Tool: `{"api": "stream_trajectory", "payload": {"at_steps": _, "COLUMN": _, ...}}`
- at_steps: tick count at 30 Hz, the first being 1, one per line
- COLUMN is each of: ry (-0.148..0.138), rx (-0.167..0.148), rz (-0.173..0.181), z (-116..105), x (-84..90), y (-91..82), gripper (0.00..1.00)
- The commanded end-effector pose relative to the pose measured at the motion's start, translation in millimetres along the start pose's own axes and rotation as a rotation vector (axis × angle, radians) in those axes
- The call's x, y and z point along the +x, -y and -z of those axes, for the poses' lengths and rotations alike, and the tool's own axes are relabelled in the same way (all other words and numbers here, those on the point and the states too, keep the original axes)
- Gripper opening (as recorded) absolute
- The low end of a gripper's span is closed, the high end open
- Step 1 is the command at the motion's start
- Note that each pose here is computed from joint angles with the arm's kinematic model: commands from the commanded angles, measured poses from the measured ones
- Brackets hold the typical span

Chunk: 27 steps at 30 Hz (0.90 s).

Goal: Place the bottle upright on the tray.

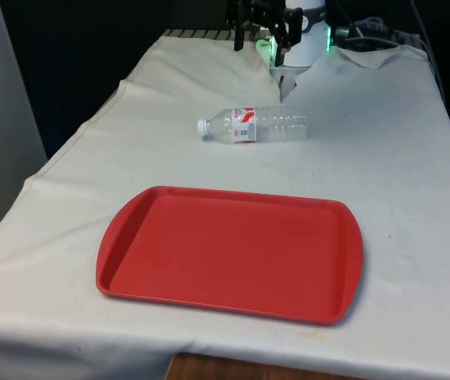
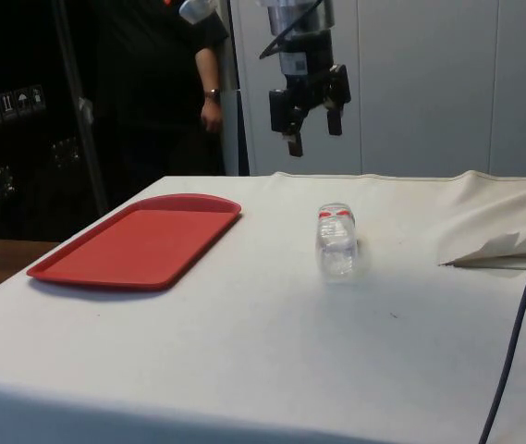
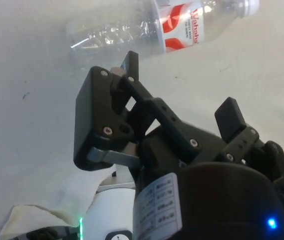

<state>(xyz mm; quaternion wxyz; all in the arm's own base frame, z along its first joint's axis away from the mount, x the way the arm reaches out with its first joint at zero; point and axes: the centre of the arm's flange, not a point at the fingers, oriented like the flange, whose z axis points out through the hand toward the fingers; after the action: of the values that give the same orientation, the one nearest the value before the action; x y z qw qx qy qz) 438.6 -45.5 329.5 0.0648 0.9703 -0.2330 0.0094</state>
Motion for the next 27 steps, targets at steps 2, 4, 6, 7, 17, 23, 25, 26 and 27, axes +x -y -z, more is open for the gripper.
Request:
{"api": "stream_trajectory", "payload": {"at_steps": 2, "ry": -0.009, "rx": 0.003, "rz": -0.011, "z": 0.6, "x": 2.0, "y": -4.2, "gripper": 1.00}}
{"api": "stream_trajectory", "payload": {"at_steps": 4, "ry": -0.009, "rx": 0.005, "rz": -0.024, "z": 1.2, "x": 4.6, "y": -6.7, "gripper": 1.00}}
{"api": "stream_trajectory", "payload": {"at_steps": 6, "ry": -0.009, "rx": 0.007, "rz": -0.032, "z": 1.3, "x": 6.0, "y": -7.6, "gripper": 1.00}}
{"api": "stream_trajectory", "payload": {"at_steps": 7, "ry": -0.002, "rx": 0.004, "rz": -0.022, "z": 0.8, "x": 4.5, "y": -6.9, "gripper": 1.00}}
{"api": "stream_trajectory", "payload": {"at_steps": 17, "ry": -0.008, "rx": 0.026, "rz": -0.062, "z": -0.8, "x": 7.8, "y": -10.6, "gripper": 1.00}}
{"api": "stream_trajectory", "payload": {"at_steps": 23, "ry": -0.021, "rx": 0.070, "rz": -0.099, "z": -8.0, "x": 7.9, "y": -9.3, "gripper": 1.00}}
{"api": "stream_trajectory", "payload": {"at_steps": 25, "ry": -0.022, "rx": 0.075, "rz": -0.105, "z": -9.6, "x": 7.6, "y": -9.4, "gripper": 1.00}}
{"api": "stream_trajectory", "payload": {"at_steps": 26, "ry": -0.015, "rx": 0.065, "rz": -0.097, "z": -9.4, "x": 8.0, "y": -9.3, "gripper": 1.00}}
{"api": "stream_trajectory", "payload": {"at_steps": 27, "ry": -0.023, "rx": 0.078, "rz": -0.111, "z": -10.4, "x": 7.5, "y": -9.7, "gripper": 1.00}}
